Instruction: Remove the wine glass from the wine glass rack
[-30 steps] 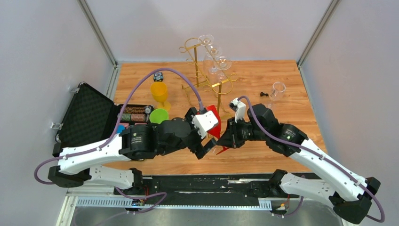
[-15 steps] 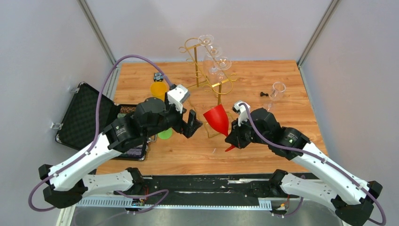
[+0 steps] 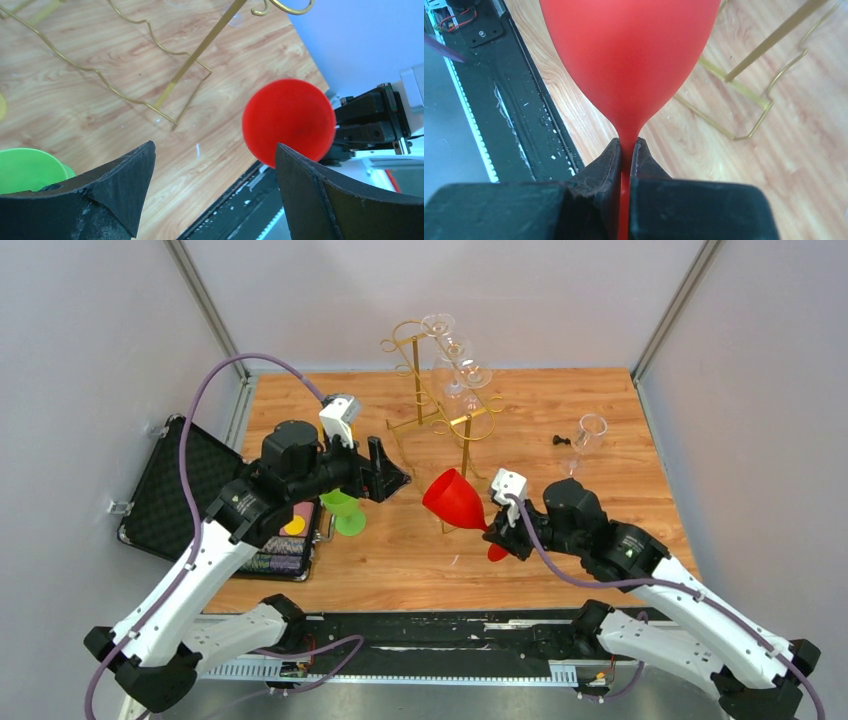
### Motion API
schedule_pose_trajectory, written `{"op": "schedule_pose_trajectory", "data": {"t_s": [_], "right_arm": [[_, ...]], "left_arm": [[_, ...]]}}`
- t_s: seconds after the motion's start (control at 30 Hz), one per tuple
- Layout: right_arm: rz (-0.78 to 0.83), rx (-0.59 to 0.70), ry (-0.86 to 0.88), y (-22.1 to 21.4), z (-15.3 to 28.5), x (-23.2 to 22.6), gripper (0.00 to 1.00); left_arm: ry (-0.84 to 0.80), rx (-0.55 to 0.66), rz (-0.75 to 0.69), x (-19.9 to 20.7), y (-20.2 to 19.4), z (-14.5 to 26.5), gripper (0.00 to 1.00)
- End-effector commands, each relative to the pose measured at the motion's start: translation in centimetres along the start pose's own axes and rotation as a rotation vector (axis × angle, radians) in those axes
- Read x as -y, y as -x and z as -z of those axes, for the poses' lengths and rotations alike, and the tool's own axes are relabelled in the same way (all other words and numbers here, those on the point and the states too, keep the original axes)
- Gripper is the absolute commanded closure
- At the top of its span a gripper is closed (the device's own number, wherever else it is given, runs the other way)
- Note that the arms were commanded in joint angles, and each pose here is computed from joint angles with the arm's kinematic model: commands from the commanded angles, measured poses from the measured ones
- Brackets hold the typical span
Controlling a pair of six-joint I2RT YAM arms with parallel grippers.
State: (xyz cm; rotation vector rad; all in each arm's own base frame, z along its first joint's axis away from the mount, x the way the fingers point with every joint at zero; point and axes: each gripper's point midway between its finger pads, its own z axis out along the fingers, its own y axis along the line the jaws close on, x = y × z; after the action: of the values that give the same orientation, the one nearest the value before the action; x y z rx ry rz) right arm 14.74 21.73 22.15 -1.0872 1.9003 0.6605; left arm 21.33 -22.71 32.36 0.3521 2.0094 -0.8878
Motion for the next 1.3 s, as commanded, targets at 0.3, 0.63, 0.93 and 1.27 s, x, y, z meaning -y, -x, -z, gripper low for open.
{"op": "schedule_pose_trajectory", "data": {"t_s": [0.3, 0.63, 0.93, 1.27], "right_arm": [[0.412, 0.297, 0.057, 6.7, 0.8, -0.6, 1.00], [0.460, 0.311, 0.074, 8.3, -0.5, -0.6, 1.00], [0.462, 0.327, 0.091, 9.6, -1.5, -0.9, 1.00], [0.480, 0.292, 0.070, 9.6, -2.6, -0.6, 1.00]], "left_arm": [[-0.187, -0.077, 0.171, 0.9, -0.6, 1.0, 0.06], [-0.227, -0.129, 0.229, 0.8, -1.6, 1.2, 0.09], [-0.210, -0.180, 0.242, 0.1, -2.9, 0.7, 0.13], [-0.174, -0.210, 0.235, -0.7, -3.5, 0.4, 0.32]]}}
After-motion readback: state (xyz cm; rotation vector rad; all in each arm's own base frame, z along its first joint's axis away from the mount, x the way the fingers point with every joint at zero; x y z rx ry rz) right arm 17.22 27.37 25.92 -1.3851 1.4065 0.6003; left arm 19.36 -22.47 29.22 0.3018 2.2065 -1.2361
